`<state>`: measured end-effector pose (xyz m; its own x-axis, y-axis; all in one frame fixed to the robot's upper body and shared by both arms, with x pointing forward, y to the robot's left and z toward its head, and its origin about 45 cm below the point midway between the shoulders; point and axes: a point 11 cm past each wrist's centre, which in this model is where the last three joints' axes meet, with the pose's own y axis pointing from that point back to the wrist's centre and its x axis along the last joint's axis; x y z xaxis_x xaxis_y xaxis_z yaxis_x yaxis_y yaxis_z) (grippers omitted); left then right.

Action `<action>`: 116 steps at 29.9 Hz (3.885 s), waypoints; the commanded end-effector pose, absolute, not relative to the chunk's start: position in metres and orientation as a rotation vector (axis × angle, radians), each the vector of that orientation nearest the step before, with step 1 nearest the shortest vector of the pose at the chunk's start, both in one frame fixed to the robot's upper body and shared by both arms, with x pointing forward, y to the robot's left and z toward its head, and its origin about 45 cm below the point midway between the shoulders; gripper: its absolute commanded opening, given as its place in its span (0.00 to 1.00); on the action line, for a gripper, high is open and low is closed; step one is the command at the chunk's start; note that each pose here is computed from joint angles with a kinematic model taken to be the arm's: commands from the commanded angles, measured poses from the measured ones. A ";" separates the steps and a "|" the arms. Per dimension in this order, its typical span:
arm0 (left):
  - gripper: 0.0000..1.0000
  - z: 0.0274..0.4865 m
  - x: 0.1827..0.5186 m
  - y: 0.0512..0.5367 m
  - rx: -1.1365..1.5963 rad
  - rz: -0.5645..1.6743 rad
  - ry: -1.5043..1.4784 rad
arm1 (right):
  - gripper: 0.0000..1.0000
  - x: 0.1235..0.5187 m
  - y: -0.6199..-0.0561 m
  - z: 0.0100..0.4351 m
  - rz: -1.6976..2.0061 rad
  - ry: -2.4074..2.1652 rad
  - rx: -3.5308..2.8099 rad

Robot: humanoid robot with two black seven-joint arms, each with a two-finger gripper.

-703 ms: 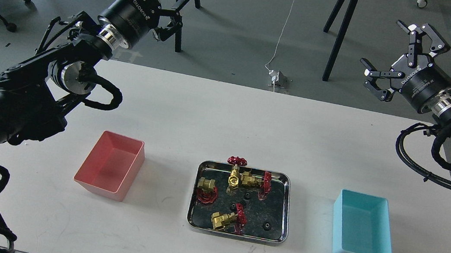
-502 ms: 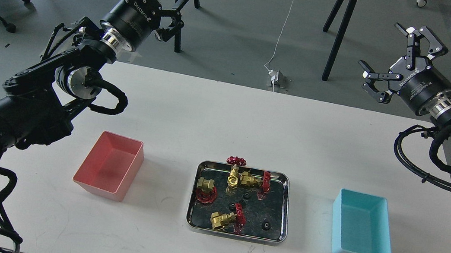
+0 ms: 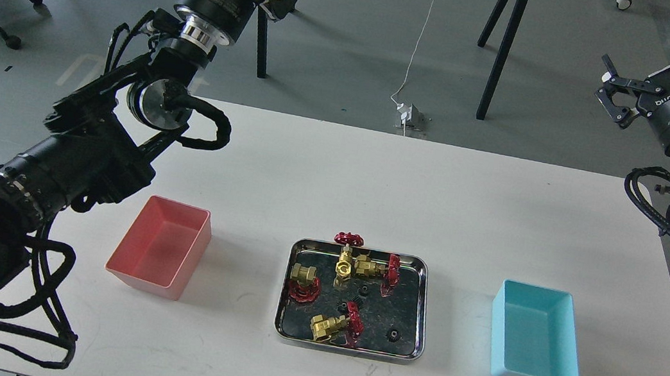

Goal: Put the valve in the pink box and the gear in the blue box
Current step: 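Raise the left arm and swing the left gripper over the table, then lower the left gripper onto a red-handled brass valve in the tray, then close the left gripper on the valve and lift it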

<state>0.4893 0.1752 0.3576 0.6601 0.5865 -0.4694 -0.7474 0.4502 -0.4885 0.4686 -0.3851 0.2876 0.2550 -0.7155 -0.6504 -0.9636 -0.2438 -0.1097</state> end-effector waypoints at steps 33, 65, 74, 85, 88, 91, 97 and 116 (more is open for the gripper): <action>1.00 0.262 0.381 0.128 0.730 -0.139 -1.161 | 0.99 0.499 -0.345 0.368 0.480 1.462 -2.323; 1.00 0.132 0.349 0.165 0.766 -0.166 -1.120 | 0.99 0.500 -0.339 0.362 0.498 1.452 -2.329; 1.00 0.113 0.340 0.167 0.767 -0.179 -1.117 | 0.99 0.499 -0.340 0.356 0.511 1.462 -2.329; 1.00 0.095 0.329 0.167 0.772 -0.199 -1.093 | 0.99 0.500 -0.329 0.347 0.541 1.440 -2.333; 0.99 0.090 0.329 0.167 0.775 -0.207 -1.110 | 0.99 0.500 -0.331 0.346 0.544 1.452 -2.326; 0.97 0.090 0.330 0.167 0.768 -0.194 -1.127 | 0.99 0.500 -0.332 0.345 0.544 1.454 -2.325; 0.79 0.090 0.330 0.168 0.766 -0.194 -1.132 | 0.99 0.498 -0.333 0.339 0.558 1.461 -2.324; 0.48 0.090 0.330 0.171 0.757 -0.205 -1.174 | 0.99 0.496 -0.335 0.331 0.575 1.470 -2.322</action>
